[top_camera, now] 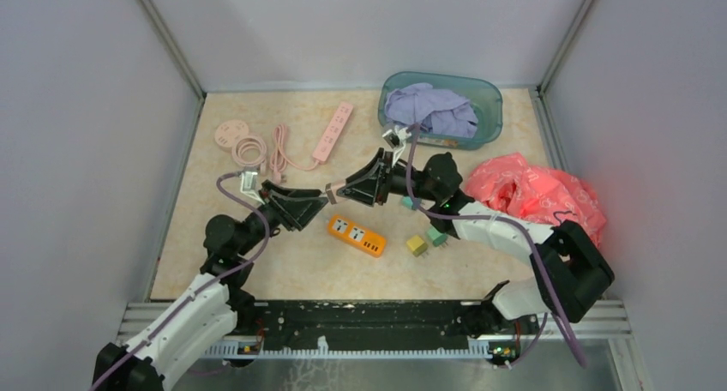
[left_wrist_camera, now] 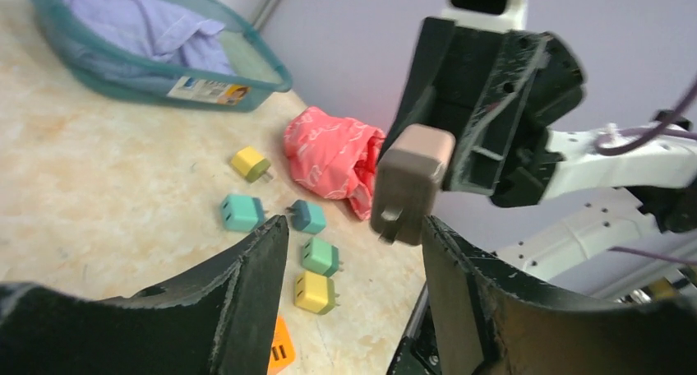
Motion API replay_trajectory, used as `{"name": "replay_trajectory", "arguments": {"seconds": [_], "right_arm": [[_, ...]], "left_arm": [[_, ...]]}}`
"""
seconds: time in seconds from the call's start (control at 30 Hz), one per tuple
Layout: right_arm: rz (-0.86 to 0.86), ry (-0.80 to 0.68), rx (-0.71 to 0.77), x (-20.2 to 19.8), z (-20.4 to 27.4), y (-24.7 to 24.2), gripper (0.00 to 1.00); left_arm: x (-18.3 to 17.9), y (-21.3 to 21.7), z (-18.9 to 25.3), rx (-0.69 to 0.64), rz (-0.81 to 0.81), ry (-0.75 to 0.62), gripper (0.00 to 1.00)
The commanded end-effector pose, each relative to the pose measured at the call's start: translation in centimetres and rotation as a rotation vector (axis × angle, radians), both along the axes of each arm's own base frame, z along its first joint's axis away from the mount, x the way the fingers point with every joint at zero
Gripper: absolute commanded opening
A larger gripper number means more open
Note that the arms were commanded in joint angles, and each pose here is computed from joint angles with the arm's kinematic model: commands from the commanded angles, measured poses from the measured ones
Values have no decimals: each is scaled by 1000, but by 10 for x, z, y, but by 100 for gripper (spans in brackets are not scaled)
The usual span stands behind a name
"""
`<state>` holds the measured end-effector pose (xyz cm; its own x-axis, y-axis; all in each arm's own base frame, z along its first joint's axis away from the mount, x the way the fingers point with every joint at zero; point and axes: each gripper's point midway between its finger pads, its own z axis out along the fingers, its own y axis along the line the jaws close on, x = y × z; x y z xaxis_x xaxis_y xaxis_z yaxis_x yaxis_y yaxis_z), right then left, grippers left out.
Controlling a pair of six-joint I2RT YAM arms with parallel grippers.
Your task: Insert the plug
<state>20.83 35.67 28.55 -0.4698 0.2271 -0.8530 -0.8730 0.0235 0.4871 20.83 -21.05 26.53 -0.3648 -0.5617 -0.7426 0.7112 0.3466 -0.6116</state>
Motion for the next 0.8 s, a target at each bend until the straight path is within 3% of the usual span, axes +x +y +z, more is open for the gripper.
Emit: {"name": "replay_trajectory", "arguments": {"seconds": [0.0, 0.4, 0.77], "right_arm": [[-86, -153, -89, 15, 18, -5, 0], [-183, -198, -396, 34, -22, -23, 0], [-231, -231, -619, 43, -60, -22, 0]], "left_arm": [[16, 12, -32, 87, 114, 105, 67], [24, 29, -84, 184, 231, 375, 72], [24, 27, -144, 257, 233, 640, 73]]}}
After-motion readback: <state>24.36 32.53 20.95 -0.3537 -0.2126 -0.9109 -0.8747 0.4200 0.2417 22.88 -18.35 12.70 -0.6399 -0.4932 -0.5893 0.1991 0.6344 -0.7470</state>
